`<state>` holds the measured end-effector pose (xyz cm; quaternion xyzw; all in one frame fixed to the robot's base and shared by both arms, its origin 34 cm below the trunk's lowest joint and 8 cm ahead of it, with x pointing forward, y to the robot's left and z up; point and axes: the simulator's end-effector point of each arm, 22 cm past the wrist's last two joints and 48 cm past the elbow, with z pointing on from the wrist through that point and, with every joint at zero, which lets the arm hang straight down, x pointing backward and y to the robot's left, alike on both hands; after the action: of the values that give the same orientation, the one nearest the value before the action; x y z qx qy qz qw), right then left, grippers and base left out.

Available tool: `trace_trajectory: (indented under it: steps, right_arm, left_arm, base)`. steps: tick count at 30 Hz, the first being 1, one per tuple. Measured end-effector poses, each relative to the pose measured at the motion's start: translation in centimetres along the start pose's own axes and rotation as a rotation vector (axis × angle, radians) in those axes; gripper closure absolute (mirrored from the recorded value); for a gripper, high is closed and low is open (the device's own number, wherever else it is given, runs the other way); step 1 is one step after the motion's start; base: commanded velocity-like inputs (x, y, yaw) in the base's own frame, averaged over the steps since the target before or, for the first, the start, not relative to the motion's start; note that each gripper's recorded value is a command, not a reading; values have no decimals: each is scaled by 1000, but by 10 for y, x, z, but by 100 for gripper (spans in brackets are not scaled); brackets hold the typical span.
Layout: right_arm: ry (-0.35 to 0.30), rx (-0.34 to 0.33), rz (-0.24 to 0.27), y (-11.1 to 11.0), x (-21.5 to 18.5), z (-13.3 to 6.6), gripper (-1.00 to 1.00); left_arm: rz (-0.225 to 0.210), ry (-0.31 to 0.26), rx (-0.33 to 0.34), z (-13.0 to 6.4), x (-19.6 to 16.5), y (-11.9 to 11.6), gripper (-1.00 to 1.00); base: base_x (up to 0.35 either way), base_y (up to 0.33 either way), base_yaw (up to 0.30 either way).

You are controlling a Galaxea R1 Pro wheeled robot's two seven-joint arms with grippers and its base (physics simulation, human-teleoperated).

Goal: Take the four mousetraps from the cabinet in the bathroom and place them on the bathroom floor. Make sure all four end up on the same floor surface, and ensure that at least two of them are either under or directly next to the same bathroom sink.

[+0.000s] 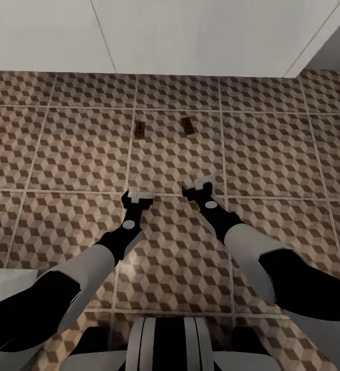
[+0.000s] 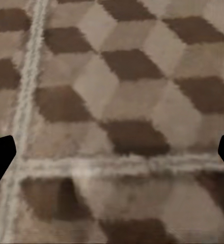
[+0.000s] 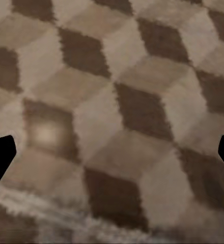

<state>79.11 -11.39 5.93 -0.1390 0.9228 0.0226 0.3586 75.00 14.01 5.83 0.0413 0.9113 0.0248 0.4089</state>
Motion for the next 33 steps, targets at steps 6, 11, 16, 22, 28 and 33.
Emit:
trace_trajectory:
  steps: [6,11,16,22,28,33]
  right_arm:
    - [-9,0,1,0,-2,0,-100]
    - [-11,0,1,0,-2,0,-100]
    - [-18,-1,2,0,-4,0,-100]
    - [-28,-1,4,0,-6,-1,-100]
    - [-31,-1,4,0,-6,-1,-100]
    - [-32,-1,4,0,-7,-1,-100]
  left_arm:
    - [1,1,-1,0,1,1,-100]
    - [1,2,-1,0,1,1,-100]
    - [1,7,-1,-1,4,1,-100]
    - [0,13,1,-4,9,-1,-100]
    - [0,17,2,-6,12,-1,-100]
    - [1,18,2,-6,13,-1,-100]
  base:
    - [-337,0,0]
    - [-337,0,0]
    - [-320,0,0]
    - [-130,0,0]
    - [-28,0,0]
    - [-8,0,0]
